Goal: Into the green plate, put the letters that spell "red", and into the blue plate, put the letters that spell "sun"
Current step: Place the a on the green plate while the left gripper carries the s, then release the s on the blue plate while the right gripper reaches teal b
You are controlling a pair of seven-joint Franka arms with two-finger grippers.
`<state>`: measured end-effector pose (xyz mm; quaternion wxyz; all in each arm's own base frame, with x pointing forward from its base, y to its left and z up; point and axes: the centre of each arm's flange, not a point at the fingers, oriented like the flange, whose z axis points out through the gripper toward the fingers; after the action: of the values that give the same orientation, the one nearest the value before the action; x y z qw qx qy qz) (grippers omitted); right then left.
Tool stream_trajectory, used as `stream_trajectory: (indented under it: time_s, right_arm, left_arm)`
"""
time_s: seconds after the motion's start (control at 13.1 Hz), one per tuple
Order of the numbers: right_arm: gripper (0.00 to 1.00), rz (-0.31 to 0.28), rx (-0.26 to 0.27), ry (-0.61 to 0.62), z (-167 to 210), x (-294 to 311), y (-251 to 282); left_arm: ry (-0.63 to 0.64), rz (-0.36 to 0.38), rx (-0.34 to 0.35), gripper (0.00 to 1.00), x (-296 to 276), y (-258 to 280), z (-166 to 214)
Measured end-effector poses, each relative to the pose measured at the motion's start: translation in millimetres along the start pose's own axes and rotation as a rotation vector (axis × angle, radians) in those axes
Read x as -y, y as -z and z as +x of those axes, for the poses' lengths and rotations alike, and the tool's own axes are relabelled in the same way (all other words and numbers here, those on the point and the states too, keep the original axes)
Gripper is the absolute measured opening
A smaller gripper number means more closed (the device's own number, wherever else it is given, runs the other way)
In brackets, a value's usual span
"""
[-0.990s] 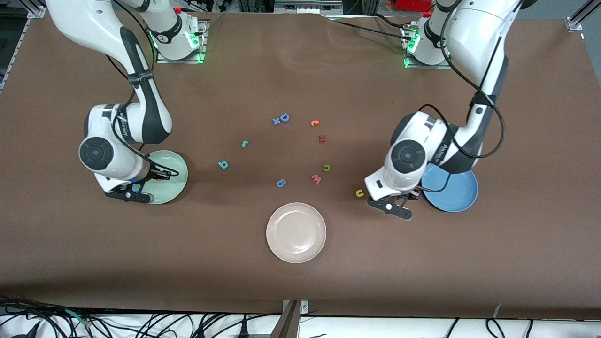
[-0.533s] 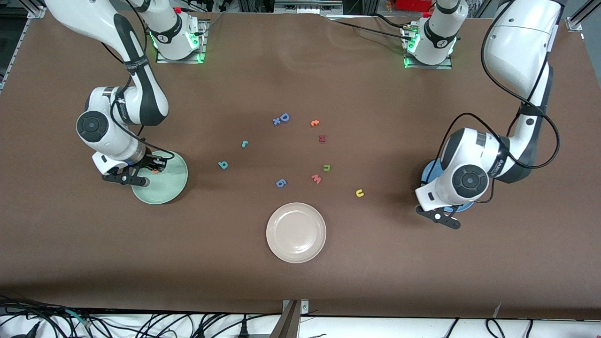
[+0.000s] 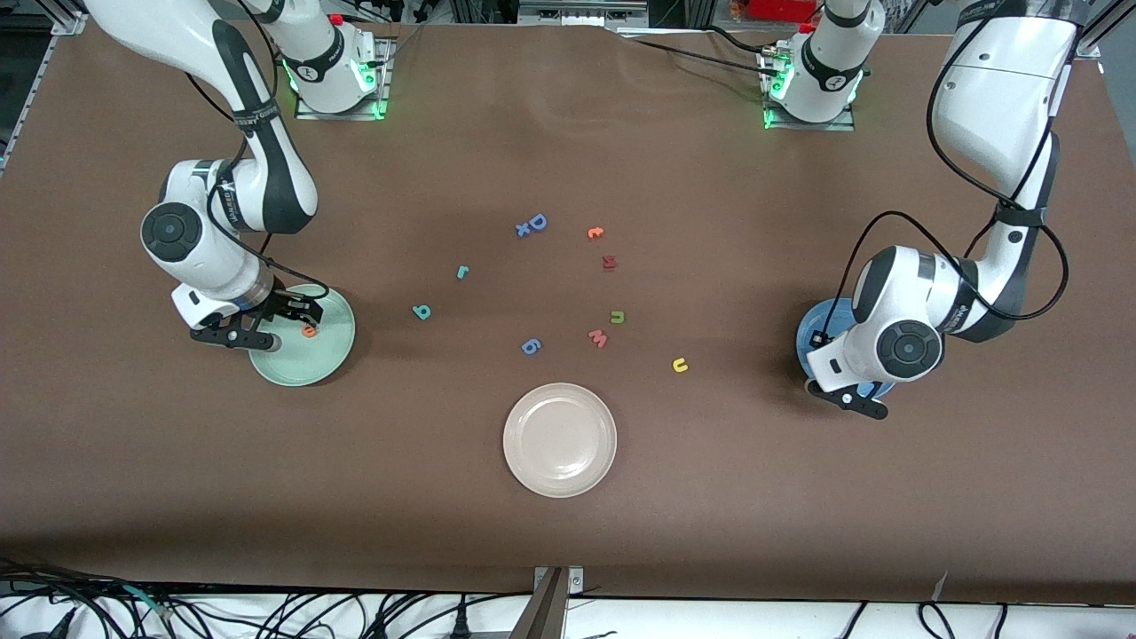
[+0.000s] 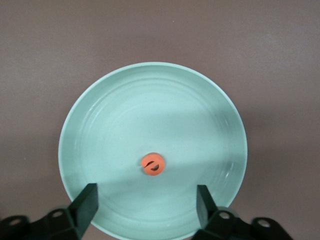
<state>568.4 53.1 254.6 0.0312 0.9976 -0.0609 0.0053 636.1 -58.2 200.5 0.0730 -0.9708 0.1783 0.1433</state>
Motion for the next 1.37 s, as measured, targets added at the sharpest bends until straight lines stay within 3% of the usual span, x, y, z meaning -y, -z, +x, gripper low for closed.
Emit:
stream_trajectory:
  time_s: [0.08,0.38,0.84,1.37]
  right_arm:
    - [1.0,0.02,0.003,-0.021,0,4,3]
    - [1.0,0.066,0.016,-0.115,-9,52,7]
    - [1.0,0.065,0.067,-0.265,-44,133,-7]
    - [1.0,0.033,0.078,-0.328,-49,183,-43]
  left_arm:
    - [0.003,-0.004,-0.008,0.28,2,-8,-2]
    - [0.011,-0.015,-0.022,0.32,7,-26,-9]
    - [0.0,-0.011,-0.041,0.97,0,-3,-9]
    - [-0.057,-0.031,-0.142,1.0,-56,79,-5]
